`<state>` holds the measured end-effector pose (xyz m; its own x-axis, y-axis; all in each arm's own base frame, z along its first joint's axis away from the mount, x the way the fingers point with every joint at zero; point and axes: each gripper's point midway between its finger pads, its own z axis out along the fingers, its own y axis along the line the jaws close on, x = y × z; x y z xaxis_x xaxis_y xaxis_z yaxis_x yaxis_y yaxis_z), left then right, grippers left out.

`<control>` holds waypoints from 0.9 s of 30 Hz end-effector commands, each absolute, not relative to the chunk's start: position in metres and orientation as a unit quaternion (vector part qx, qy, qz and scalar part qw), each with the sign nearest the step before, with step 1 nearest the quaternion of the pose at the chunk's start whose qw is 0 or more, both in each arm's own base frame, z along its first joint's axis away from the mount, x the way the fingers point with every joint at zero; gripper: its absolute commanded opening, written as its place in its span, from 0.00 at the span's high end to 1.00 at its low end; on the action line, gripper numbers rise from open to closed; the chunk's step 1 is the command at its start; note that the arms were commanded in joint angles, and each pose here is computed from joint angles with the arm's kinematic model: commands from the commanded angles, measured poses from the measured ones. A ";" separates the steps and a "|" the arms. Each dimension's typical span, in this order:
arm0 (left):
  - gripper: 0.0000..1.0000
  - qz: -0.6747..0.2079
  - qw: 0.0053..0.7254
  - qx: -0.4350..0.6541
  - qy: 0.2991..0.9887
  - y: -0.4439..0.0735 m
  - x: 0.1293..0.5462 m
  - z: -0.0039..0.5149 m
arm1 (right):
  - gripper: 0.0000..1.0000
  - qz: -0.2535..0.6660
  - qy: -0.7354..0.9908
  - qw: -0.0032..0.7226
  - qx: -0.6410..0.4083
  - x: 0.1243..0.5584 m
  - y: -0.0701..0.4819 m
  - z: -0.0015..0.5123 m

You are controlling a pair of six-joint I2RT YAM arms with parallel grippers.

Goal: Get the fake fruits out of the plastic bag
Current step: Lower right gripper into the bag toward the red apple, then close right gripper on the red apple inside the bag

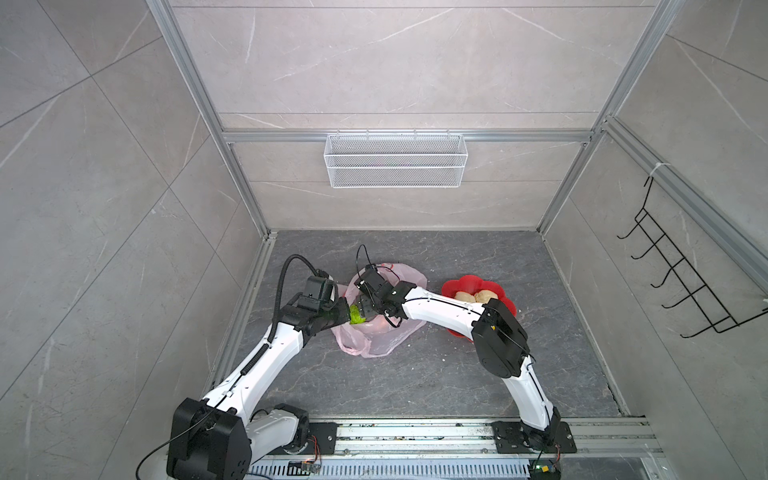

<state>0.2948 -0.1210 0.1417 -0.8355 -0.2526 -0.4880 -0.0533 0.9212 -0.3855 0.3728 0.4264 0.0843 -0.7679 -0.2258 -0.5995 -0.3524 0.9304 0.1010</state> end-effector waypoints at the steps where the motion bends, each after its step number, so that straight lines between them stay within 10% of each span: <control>1: 0.93 -0.200 0.282 -0.075 0.935 -0.129 0.298 0.148 | 0.20 0.089 0.936 0.303 -0.153 0.379 0.424 0.078; 27: 0.93 -0.214 0.282 -0.065 0.933 -0.135 0.295 0.149 | 0.19 0.085 0.941 0.296 -0.141 0.392 0.438 0.053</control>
<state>0.2945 -0.1307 0.1450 -0.8396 -0.2421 -0.4863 -0.0204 0.9086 -0.4171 0.3844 0.4385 0.0560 -0.7821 -0.2348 -0.5772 -0.3436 0.9353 0.0851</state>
